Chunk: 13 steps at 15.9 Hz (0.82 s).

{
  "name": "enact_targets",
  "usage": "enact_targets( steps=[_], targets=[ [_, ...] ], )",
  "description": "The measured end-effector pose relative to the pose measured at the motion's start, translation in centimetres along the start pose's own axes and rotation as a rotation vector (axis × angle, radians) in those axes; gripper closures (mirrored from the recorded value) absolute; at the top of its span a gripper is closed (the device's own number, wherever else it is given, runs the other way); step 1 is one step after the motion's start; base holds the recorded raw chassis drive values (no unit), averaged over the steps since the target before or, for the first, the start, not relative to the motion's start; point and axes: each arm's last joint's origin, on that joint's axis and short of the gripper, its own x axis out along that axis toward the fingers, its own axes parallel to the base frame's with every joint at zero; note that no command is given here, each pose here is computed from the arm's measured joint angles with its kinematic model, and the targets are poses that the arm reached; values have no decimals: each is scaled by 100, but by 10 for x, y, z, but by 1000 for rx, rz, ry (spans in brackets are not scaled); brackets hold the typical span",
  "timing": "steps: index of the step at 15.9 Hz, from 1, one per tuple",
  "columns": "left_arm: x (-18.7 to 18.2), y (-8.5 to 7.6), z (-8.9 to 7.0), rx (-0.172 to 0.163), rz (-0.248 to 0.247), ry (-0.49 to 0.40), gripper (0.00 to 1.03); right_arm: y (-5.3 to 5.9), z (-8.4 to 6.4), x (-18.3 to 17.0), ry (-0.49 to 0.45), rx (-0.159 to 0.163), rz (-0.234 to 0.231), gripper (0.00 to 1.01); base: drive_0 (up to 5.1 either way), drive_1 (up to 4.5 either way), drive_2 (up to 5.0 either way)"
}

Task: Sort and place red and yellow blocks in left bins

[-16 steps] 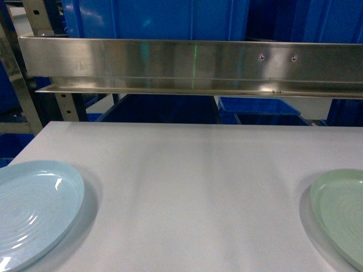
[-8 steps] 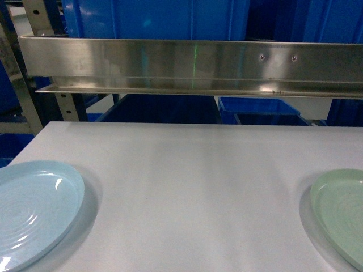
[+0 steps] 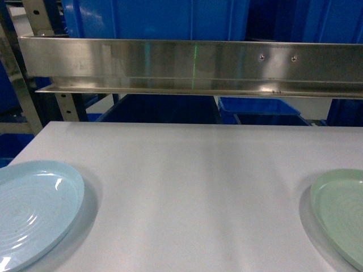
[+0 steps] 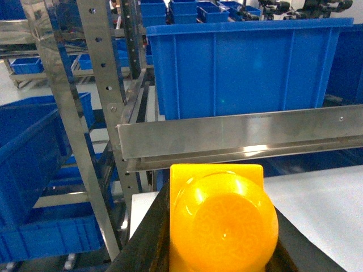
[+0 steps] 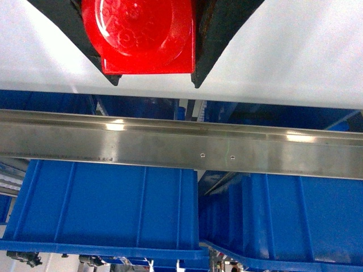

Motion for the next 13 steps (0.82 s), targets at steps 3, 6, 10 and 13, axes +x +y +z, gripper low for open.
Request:
enact_targets(
  steps=[3, 6, 10, 13],
  targets=[
    [-4, 4, 1, -2, -3, -4, 76, 0, 0, 0, 0, 0, 0, 73, 0, 0, 0],
    [-3, 0, 1, 0, -19, -5, 76, 0, 0, 0, 0, 0, 0, 73, 0, 0, 0],
    [-3, 0, 1, 0, -17, -5, 76, 0, 0, 0, 0, 0, 0, 73, 0, 0, 0],
    [-3, 0, 1, 0, -17, -6, 76, 0, 0, 0, 0, 0, 0, 73, 0, 0, 0]
  ],
)
